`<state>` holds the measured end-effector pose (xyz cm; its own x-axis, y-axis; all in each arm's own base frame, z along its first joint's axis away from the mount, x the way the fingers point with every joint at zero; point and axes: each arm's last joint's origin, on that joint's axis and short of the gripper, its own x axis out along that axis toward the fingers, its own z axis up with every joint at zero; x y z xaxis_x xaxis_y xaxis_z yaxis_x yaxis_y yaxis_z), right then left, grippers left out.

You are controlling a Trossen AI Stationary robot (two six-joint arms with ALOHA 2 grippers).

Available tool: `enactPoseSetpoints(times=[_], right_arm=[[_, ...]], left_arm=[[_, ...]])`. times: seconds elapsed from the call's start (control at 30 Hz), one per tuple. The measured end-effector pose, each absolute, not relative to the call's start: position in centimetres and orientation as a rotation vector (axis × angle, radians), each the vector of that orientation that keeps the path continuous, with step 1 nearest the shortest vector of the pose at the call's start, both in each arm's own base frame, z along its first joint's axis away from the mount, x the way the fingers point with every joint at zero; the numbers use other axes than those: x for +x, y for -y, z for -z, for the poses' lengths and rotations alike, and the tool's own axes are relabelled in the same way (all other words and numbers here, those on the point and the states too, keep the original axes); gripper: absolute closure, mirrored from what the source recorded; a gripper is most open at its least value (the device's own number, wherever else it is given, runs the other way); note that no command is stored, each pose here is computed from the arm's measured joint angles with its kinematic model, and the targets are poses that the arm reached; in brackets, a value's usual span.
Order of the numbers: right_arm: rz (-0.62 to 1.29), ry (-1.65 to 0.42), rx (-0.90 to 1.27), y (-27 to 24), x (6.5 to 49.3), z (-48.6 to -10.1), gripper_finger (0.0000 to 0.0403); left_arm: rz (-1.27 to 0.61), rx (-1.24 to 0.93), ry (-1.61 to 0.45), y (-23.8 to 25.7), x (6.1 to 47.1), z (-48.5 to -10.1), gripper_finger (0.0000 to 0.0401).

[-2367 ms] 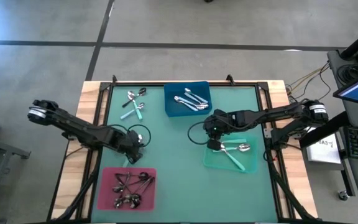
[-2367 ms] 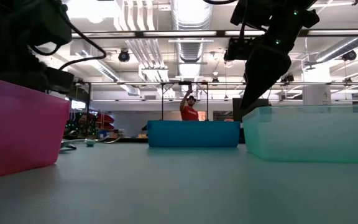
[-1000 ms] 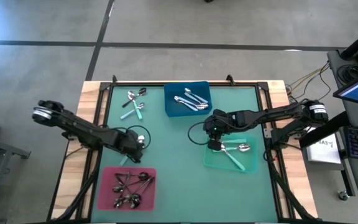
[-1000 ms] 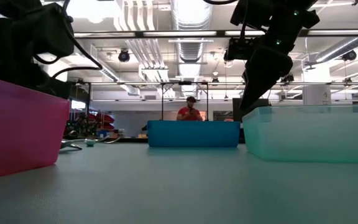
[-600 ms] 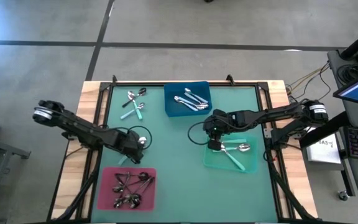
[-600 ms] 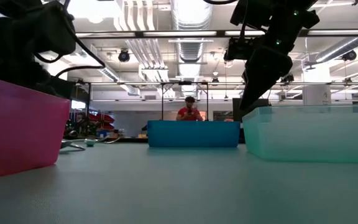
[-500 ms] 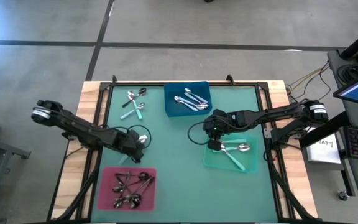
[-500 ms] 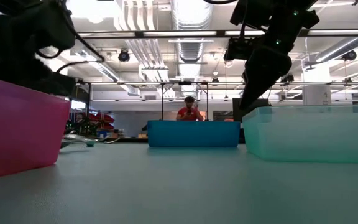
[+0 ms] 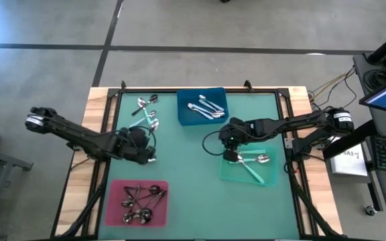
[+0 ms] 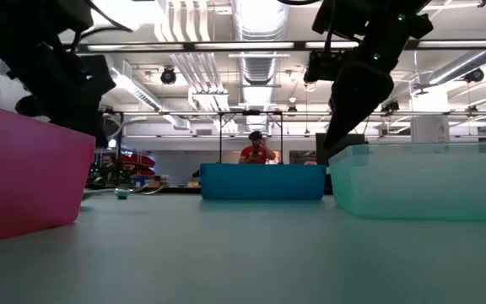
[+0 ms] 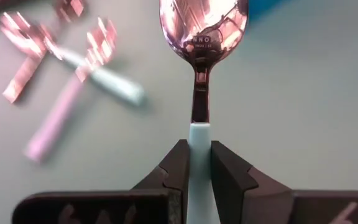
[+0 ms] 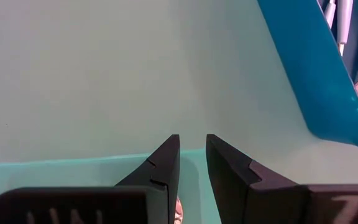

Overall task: Sort silverware by color (type)
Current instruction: Put the green spoon into the green bin

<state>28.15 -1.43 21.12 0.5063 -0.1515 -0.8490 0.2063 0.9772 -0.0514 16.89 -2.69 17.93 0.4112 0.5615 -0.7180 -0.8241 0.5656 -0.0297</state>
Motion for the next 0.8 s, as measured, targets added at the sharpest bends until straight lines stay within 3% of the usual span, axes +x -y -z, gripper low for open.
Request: enactPoseSetpoints(times=[0.2, 0.4, 0.63, 0.8], right_arm=[[0.213, -0.979, 0.057, 1.5, 28.5, -21.3, 0.0335], [0.217, -0.814, 0.09, 1.5, 29.7, -22.3, 0.0335], [0.192, -0.494, 0.15, 1.6, 31.6, -24.7, 0.0331], [0.068, -0.248, 0.201, 1.7, 32.5, -26.9, 0.0305]], left_arm=[[-0.952, -0.385, -0.528, 2.4, 17.2, -19.0, 0.0375], [-0.841, -0.456, -0.27, 3.0, 19.7, -21.1, 0.0375], [-0.685, -0.381, -0.01, 3.5, 21.6, -24.9, 0.0374], [-0.658, -0.374, 0.091, 3.7, 22.1, -26.1, 0.0374]])
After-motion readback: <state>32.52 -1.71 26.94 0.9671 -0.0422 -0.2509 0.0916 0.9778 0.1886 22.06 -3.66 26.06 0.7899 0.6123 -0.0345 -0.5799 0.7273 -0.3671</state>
